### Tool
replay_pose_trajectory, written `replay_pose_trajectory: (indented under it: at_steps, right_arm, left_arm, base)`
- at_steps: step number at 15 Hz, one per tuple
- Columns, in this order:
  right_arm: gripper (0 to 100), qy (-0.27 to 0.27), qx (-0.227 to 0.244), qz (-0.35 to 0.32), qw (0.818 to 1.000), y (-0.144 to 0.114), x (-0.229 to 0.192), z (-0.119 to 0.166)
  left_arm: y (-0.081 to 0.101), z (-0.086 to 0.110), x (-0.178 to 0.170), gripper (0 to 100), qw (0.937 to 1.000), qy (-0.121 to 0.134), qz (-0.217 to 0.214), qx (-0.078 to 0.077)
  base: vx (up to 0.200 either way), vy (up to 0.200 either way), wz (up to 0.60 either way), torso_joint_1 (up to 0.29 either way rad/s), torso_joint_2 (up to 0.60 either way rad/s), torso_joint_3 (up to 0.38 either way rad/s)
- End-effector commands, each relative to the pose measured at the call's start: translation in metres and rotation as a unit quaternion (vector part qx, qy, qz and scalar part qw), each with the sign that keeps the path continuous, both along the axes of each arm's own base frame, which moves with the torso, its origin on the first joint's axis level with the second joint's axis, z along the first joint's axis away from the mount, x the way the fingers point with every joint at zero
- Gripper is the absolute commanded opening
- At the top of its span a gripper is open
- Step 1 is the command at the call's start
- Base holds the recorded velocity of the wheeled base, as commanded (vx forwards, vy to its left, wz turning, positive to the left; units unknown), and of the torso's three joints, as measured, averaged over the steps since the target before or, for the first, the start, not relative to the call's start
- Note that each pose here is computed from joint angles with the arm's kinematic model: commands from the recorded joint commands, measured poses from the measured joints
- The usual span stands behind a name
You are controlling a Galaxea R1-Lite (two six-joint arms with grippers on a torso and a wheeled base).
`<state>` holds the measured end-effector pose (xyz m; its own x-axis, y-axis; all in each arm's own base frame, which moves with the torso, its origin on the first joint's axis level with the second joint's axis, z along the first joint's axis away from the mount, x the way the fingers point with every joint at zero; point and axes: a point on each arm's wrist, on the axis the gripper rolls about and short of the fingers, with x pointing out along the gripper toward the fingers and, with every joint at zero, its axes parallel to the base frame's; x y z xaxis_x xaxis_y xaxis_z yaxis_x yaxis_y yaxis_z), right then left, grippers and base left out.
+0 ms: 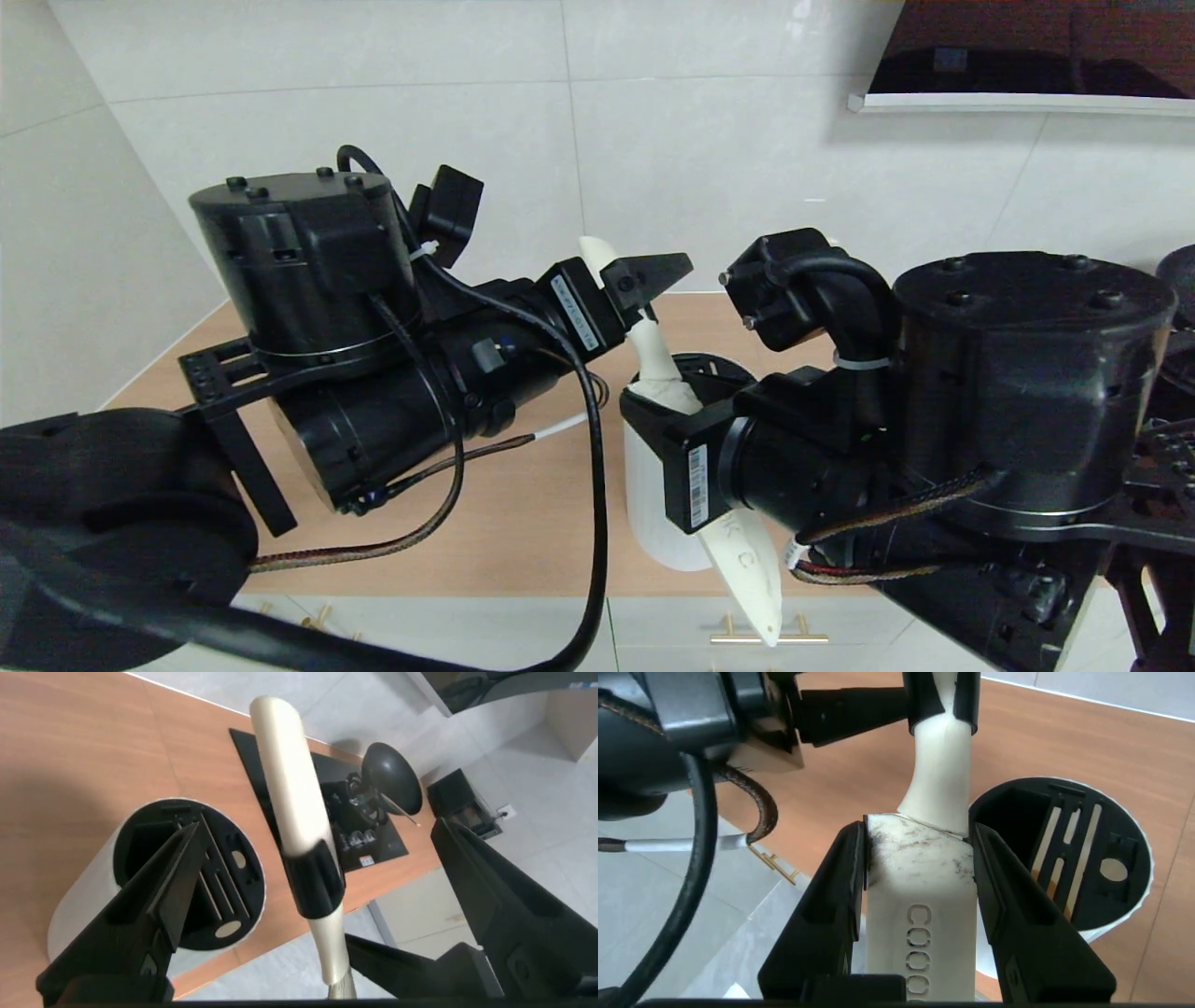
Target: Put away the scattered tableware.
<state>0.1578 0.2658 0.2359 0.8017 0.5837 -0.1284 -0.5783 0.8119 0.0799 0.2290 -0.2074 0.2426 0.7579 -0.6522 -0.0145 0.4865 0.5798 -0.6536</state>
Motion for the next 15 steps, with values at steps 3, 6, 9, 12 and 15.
replay_pose_trajectory:
  at_steps: [3, 6, 9, 12, 15]
  right_arm:
    - [0, 0.001, -0.001, 0.001, 1.000, 0.0003, -0.0006, -0.0005]
    - [0, 0.000, -0.001, 0.001, 1.000, 0.0003, -0.0006, -0.0004]
    - [0, 0.000, 0.001, 0.001, 1.000, 0.0000, -0.0007, 0.0001]
    - [0, 0.000, 0.001, 0.001, 1.000, 0.0000, -0.0007, 0.0001]
    - [0, 0.000, 0.001, 0.001, 1.000, 0.0000, -0.0007, 0.0001]
  left_arm:
    - [-0.0031, -0.0023, -0.0015, 0, 1.0000, 0.003, -0.005, 0.002]
    - [-0.0057, -0.0033, -0.0036, 0, 0.9999, 0.004, -0.011, 0.004]
    - [-0.0063, -0.0037, -0.0030, 0, 0.9999, 0.004, -0.010, 0.004]
    - [-0.0061, -0.0026, -0.0031, 0, 1.0000, 0.002, -0.009, 0.003]
    - [-0.0063, -0.0033, -0.0028, 0, 1.0000, 0.003, -0.008, 0.004]
  base:
    - [0.000, 0.000, 0.00, 0.000, 0.00, 0.000]
    - [0.000, 0.000, 0.00, 0.000, 0.00, 0.000]
    - [0.000, 0.000, 0.00, 0.000, 0.00, 0.000]
    - [0.000, 0.000, 0.00, 0.000, 0.00, 0.000]
    - [0.000, 0.000, 0.00, 0.000, 0.00, 0.000]
